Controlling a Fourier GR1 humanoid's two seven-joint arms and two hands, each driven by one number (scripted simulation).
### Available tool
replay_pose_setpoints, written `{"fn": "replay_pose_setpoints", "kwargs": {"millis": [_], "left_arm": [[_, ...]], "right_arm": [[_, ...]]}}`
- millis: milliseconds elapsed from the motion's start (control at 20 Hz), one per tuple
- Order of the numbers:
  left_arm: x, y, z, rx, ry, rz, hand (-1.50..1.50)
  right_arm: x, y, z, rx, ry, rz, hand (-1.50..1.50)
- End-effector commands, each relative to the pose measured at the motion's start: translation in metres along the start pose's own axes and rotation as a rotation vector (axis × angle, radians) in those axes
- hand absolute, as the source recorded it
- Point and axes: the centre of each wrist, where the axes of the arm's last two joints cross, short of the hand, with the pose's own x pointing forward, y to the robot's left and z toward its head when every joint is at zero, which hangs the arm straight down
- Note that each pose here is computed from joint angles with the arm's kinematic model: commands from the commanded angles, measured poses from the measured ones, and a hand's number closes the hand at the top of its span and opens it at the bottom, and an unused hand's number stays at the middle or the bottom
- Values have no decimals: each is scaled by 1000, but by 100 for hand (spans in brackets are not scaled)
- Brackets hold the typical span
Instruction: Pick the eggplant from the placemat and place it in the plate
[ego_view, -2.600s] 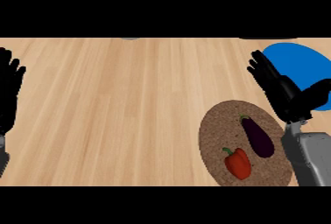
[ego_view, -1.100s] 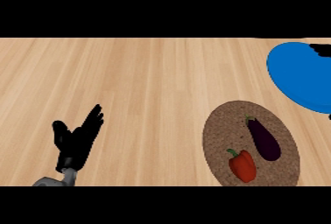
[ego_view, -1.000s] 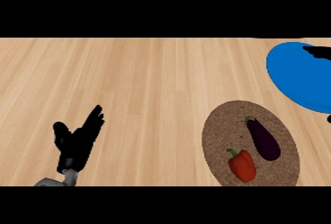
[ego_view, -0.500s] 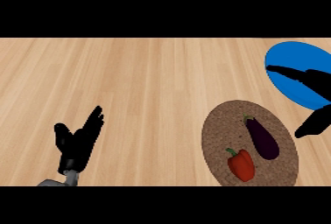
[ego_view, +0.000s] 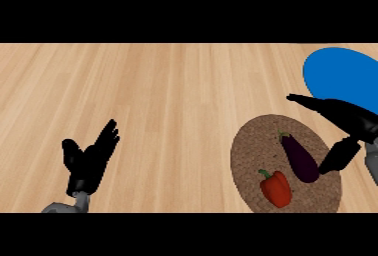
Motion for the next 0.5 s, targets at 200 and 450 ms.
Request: {"fn": "replay_pose_setpoints", "kwargs": {"millis": [200,450], "left_arm": [[-14,11,-11,0,44,8,0],[0,-5,-11,-2,48,-4,0]], "right_arm": [[7,23,-1,22,3,12,-150],[-4,35,3,11,71,110,-150]]}}
